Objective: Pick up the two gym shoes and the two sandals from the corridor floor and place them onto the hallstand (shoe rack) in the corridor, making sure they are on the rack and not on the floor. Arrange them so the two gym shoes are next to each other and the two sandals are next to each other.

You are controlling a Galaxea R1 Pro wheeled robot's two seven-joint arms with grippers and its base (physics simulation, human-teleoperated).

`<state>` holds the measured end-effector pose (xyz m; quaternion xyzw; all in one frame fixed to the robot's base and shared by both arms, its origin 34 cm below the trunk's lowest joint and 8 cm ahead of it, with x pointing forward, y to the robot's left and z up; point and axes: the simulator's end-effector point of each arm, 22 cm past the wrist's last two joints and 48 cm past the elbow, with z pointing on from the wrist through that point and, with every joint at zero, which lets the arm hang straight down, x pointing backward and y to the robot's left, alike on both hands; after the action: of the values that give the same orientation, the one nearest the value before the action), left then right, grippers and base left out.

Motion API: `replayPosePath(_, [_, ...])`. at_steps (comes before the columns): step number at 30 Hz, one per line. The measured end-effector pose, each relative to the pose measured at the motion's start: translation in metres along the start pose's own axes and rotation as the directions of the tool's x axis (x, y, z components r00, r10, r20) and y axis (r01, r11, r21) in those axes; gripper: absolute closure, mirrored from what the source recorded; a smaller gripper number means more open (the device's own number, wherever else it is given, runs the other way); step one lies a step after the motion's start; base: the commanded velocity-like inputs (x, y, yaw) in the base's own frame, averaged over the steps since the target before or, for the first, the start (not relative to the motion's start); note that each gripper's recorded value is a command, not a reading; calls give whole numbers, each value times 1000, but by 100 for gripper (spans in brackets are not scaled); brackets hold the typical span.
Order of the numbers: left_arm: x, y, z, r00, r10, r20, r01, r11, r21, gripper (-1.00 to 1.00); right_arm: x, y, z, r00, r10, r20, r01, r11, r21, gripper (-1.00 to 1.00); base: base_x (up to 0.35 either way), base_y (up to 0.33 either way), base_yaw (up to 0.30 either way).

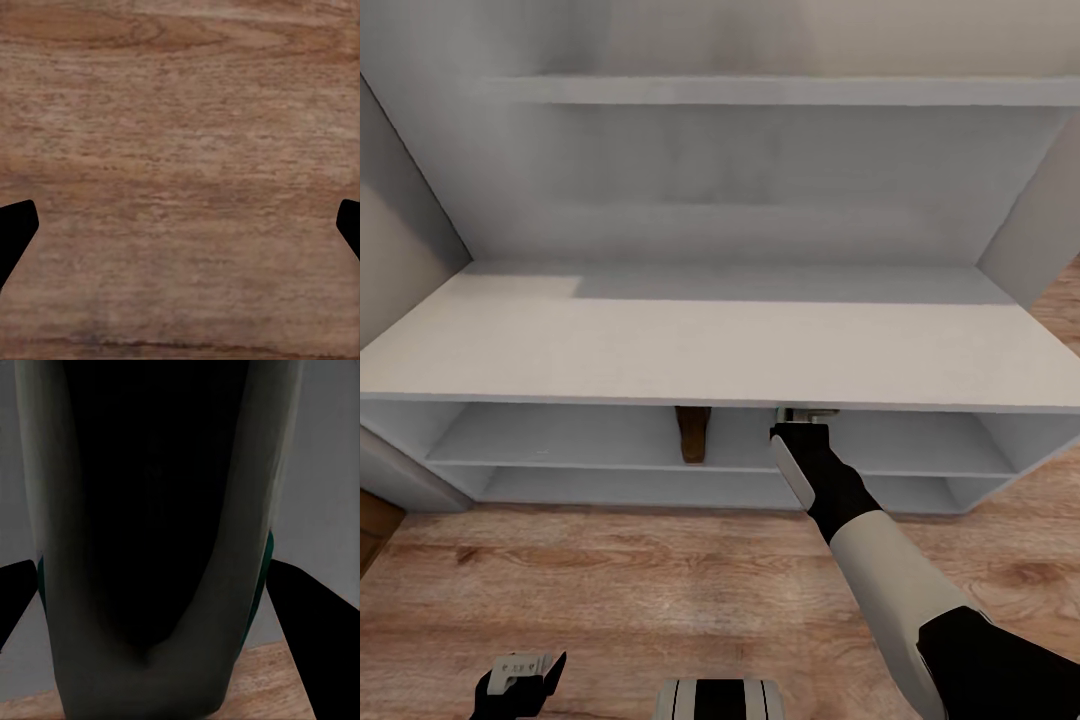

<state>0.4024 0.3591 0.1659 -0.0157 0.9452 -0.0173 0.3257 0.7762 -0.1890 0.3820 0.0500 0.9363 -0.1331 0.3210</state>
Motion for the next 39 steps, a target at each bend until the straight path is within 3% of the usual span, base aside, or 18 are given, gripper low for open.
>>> replayPosePath(28, [-1, 0, 0, 1000, 0, 2, 0, 1000, 0, -100, 0, 0, 0, 1000, 0, 0, 0, 1000, 0, 100, 37, 0, 0])
replayPosePath(29, [-1, 0, 0, 1000, 0, 2, 0, 1000, 0, -100, 0, 0, 0, 1000, 0, 0, 0, 1000, 0, -100, 0, 0, 0])
replayPosePath(39, [-1, 0, 0, 1000, 0, 2, 0, 1000, 0, -100, 0, -12, 5, 1000, -4, 1, 4, 1000, 19, -100, 0, 0, 0])
